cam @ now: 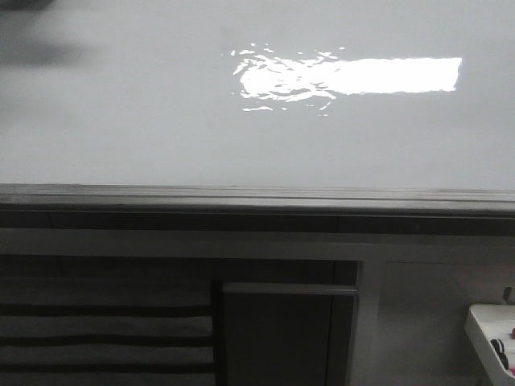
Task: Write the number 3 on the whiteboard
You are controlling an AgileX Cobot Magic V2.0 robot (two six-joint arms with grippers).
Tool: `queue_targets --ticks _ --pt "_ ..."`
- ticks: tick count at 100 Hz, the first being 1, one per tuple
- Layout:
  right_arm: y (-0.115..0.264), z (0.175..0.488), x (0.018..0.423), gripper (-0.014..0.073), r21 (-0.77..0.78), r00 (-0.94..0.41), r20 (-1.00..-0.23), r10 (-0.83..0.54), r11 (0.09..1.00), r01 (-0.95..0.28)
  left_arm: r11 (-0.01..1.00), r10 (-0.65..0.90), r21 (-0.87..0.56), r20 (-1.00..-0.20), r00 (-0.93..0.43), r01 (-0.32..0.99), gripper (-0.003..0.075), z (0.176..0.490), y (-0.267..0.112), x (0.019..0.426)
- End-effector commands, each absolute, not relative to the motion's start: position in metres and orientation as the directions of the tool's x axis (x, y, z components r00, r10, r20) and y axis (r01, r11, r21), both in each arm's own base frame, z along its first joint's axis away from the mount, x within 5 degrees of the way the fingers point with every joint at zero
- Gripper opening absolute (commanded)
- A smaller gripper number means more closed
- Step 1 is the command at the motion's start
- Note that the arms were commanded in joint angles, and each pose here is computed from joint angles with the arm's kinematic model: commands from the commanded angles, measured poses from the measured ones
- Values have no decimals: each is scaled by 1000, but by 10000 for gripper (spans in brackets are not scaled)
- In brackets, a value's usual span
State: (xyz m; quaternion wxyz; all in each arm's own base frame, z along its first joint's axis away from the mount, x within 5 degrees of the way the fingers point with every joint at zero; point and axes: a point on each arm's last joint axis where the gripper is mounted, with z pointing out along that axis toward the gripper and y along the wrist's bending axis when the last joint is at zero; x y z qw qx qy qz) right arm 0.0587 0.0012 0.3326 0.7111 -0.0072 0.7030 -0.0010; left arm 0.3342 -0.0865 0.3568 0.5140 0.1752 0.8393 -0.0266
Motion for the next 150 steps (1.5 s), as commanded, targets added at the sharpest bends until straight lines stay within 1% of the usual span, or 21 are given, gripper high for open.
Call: queue_targets --ticks 1,10,21,32,41,46,53,61,65,66,75,81,84,91,100,111,128,140,144,150 --pt "0 349 59 617 -19 106 -994 -19 1000 4 943 227 138 -932 -282 304 59 387 -87 330" --pt "1 350 59 617 -12 112 -994 -12 1000 2 943 228 138 -931 -284 304 59 387 -87 330" --pt "2 353 58 616 37 104 -994 39 999 -18 940 237 142 -925 -298 309 59 386 -87 328" --pt "4 360 56 605 71 27 -997 72 997 -44 926 293 186 -904 -313 328 59 390 -85 319" --pt "6 370 59 605 73 -45 -996 71 996 -55 903 358 234 -874 -330 361 59 396 -82 305" --pt "7 375 62 605 73 -84 -994 67 995 -61 874 420 279 -845 -331 398 59 400 -82 294" --pt "10 382 68 602 71 -140 -989 56 992 -101 819 509 326 -793 -335 472 59 405 -83 276" --pt "18 389 77 583 61 -203 -979 22 980 -190 752 581 334 -743 -332 568 59 408 -87 254" --pt "25 391 83 567 55 -240 -971 -12 960 -273 710 612 328 -725 -315 623 59 409 -92 244" --pt "26 391 84 565 57 -250 -968 -15 960 -276 699 621 323 -716 -318 638 59 409 -92 241" --pt "40 396 98 534 38 -294 -950 -106 893 -447 579 686 272 -672 -280 768 59 407 -102 218" --pt "50 397 107 512 6 -300 -930 -211 809 -588 506 705 221 -664 -251 834 59 406 -111 207" --pt "52 397 112 508 2 -302 -922 -241 779 -627 468 717 198 -654 -240 861 59 405 -114 201" --pt "60 397 123 501 1 -287 -906 -310 678 -735 382 738 169 -647 -190 908 59 404 -123 192" --pt "68 399 136 501 6 -243 -900 -361 549 -836 306 741 158 -658 -130 939 59 405 -135 183" --pt "73 401 151 501 18 -208 -904 -372 454 -891 202 755 180 -655 -36 963 59 405 -149 173" --pt "86 406 161 501 -42 -117 -910 -397 370 -928 98 761 171 -647 37 980 59 400 -169 161" --pt "105 408 160 501 -107 -43 -895 -444 307 -946 58 766 159 -640 58 986 59 397 -178 158" --pt "109 408 162 496 -126 -36 -885 -465 311 -942 49 768 155 -638 62 987 59 395 -181 157" --pt "119 406 162 477 -138 -22 -871 -491 287 -948 49 770 152 -636 60 987 59 394 -182 158"
